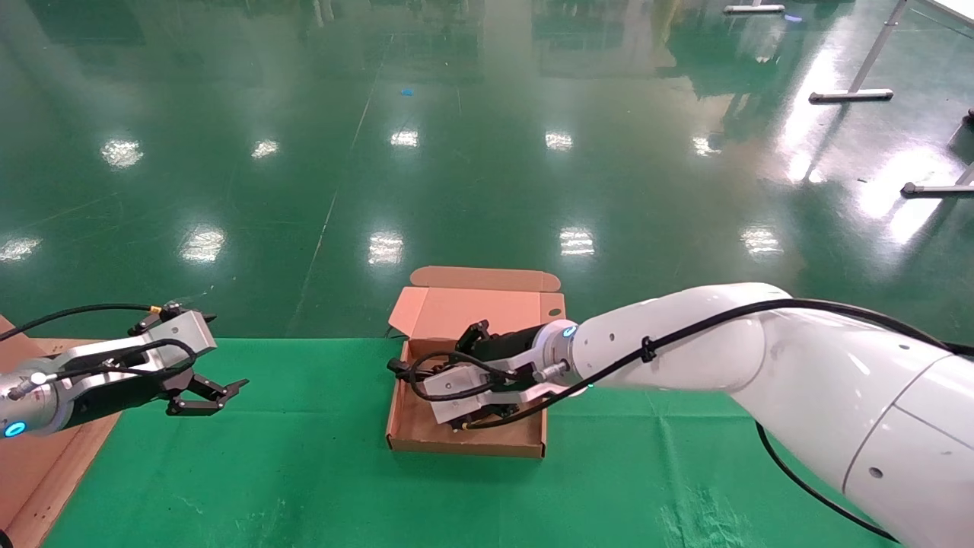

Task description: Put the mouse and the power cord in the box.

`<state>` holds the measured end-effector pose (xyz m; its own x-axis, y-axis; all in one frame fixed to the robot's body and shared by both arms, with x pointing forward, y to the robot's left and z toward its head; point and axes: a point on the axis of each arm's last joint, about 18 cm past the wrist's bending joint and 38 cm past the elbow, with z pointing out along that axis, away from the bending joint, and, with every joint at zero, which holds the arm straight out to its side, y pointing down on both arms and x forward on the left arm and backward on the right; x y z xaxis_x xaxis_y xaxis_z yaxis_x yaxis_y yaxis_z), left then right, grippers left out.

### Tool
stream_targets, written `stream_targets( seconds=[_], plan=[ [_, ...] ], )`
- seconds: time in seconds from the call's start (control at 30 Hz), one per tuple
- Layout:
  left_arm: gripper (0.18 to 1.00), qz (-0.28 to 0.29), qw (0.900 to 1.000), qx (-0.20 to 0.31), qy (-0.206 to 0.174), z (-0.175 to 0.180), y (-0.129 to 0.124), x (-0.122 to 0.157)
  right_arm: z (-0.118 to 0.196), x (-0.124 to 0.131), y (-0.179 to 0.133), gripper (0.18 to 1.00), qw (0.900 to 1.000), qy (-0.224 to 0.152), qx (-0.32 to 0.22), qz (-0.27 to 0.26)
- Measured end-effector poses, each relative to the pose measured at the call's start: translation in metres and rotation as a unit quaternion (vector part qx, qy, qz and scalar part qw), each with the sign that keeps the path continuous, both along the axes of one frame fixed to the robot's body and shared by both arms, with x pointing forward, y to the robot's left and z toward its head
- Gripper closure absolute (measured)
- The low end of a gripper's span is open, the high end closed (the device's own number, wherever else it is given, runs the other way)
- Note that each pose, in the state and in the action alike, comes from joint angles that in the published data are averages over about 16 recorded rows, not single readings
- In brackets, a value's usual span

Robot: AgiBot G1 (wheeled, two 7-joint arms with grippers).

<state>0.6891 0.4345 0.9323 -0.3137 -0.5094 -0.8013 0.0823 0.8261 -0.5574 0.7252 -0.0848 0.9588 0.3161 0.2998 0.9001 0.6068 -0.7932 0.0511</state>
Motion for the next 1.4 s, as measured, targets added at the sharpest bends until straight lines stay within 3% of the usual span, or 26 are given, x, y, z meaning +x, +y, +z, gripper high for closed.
stream_targets(
  seconds=[0.27, 0.5, 0.87, 1.07, 1.4],
  plan=[
    [0.184, -0.042, 0.9981, -0.045, 0.010, 0.001, -0.019, -0.009, -0.013, -0.012, -0.011, 0.708, 0.996, 0.061, 0.062, 0.005],
    [0.184, -0.099, 0.9901, -0.098, 0.022, 0.006, -0.043, -0.024, -0.024, -0.031, -0.028, 0.559, 0.979, 0.138, 0.148, 0.014],
    [0.184, -0.193, 0.9661, -0.167, 0.040, 0.018, -0.077, -0.057, -0.026, -0.067, -0.064, 0.327, 0.933, 0.234, 0.270, 0.040],
    [0.184, -0.245, 0.9484, -0.195, 0.050, 0.027, -0.092, -0.079, -0.020, -0.090, -0.087, 0.245, 0.904, 0.271, 0.325, 0.059],
    [0.184, -0.330, 0.9140, -0.227, 0.064, 0.041, -0.113, -0.120, -0.005, -0.133, -0.131, 0.187, 0.860, 0.311, 0.393, 0.097]
  ],
)
